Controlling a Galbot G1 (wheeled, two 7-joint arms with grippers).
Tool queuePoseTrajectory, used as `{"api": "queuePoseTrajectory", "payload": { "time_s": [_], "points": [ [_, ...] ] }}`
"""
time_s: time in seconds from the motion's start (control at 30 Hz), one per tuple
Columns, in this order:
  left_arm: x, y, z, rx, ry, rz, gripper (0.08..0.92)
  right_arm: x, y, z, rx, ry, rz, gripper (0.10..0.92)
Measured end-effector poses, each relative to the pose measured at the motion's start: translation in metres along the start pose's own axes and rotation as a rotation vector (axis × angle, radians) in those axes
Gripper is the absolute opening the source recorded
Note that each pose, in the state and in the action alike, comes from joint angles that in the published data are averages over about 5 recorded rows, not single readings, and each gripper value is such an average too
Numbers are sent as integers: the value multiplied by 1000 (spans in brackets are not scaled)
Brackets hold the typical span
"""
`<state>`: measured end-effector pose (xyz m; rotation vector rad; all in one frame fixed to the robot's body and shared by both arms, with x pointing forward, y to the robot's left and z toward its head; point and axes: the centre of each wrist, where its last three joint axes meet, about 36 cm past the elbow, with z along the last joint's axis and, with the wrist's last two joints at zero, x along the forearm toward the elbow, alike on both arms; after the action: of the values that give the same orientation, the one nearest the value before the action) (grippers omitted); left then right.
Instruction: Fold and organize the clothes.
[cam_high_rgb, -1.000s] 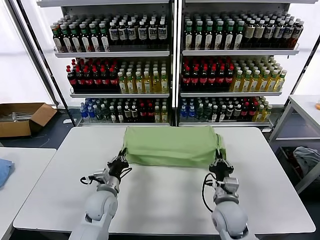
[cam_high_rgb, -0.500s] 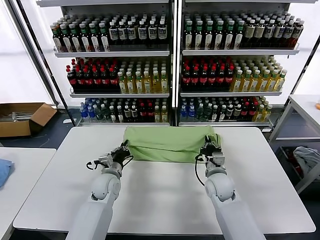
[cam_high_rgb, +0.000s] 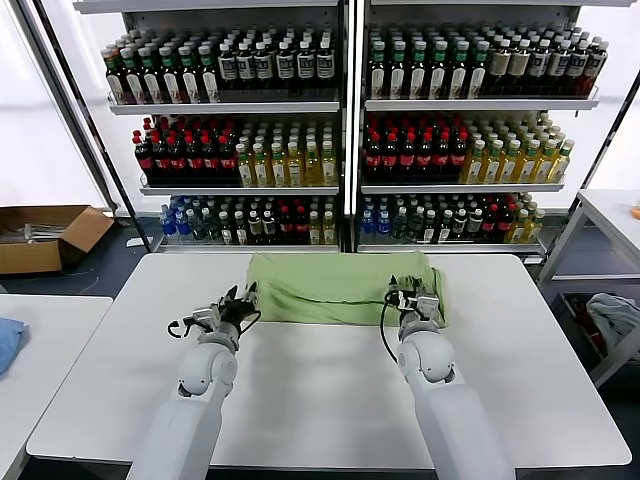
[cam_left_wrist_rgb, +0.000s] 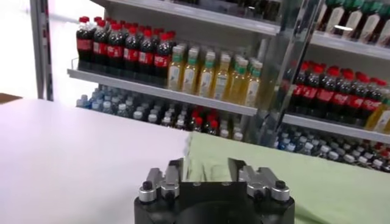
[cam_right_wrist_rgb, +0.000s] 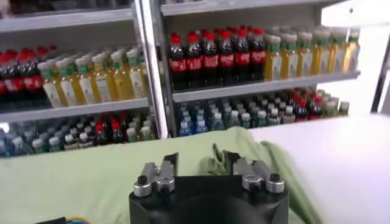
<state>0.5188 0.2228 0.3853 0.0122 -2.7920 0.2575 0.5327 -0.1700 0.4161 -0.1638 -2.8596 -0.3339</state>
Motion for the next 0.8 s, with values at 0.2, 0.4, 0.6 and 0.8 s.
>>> {"api": "queuePoseTrajectory", "payload": {
  "time_s": [0.2, 0.4, 0.6, 0.8],
  "points": [
    [16, -3, 3, -24, 11, 1, 799, 15, 2, -7, -60, -39, 24, 821],
    [30, 0, 5, -42, 21, -3, 822, 33, -12, -5, -22, -39, 73, 823],
    [36, 5, 5, -58, 24, -10, 823, 46, -35, 5, 58, -3, 128, 823],
    [35, 6, 4, -78, 25, -12, 823, 48, -50, 11, 149, 38, 163, 823]
  ]
}}
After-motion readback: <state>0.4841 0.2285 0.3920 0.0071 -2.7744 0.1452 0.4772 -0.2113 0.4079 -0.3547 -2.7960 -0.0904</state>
